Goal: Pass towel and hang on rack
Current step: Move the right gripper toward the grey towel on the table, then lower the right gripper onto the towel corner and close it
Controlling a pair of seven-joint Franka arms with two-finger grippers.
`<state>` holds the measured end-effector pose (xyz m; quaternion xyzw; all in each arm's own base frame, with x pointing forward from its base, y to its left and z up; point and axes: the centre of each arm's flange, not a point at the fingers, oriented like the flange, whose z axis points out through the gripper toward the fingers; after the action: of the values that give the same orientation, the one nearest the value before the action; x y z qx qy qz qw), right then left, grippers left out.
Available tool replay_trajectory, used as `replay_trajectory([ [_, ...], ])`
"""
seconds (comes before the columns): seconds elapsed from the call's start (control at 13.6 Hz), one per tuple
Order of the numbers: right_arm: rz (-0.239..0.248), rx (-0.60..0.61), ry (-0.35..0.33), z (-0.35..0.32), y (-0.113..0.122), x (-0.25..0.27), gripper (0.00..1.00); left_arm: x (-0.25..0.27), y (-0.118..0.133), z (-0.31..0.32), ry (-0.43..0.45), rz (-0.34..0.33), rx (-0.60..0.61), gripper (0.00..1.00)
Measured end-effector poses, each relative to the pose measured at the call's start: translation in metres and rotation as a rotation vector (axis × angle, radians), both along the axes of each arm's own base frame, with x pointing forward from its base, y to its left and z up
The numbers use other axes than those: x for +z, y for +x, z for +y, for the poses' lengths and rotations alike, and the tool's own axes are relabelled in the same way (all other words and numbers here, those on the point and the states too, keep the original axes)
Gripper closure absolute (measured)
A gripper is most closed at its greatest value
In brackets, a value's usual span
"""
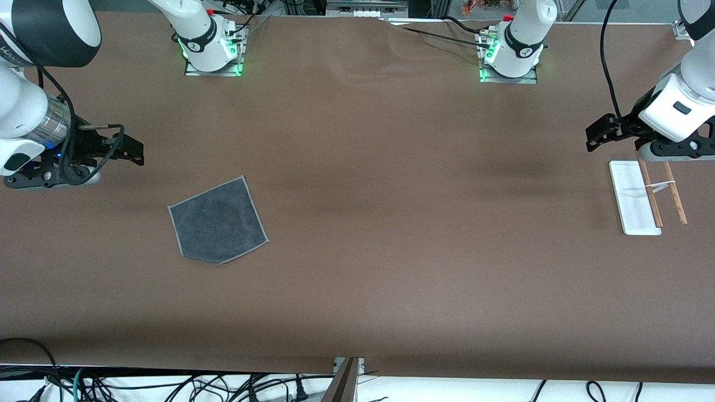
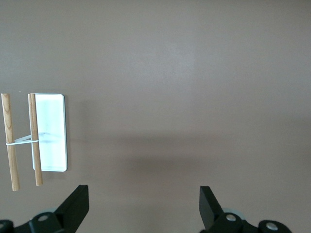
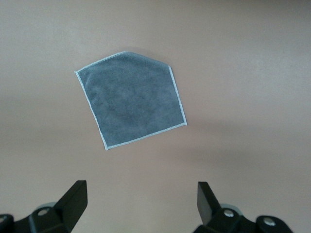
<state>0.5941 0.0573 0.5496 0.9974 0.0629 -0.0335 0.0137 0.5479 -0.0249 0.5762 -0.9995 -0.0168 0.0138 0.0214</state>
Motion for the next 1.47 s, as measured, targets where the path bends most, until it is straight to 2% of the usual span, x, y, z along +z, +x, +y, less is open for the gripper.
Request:
replay_trajectory([
  [0.74,0.014,0.002,-0.001,0.001,0.0,-0.007,0.0,0.0,0.0,0.0,0.0,0.0,0.0,0.0],
  [1.33,0.042,-0.006,-0.004,-0.005,0.001,-0.061,0.0,0.0,0.0,0.0,0.0,0.0,0.0,0.0],
  [1.47,0.032,-0.008,-0.004,-0.007,0.002,-0.072,0.0,0.0,0.0,0.0,0.0,0.0,0.0,0.0],
])
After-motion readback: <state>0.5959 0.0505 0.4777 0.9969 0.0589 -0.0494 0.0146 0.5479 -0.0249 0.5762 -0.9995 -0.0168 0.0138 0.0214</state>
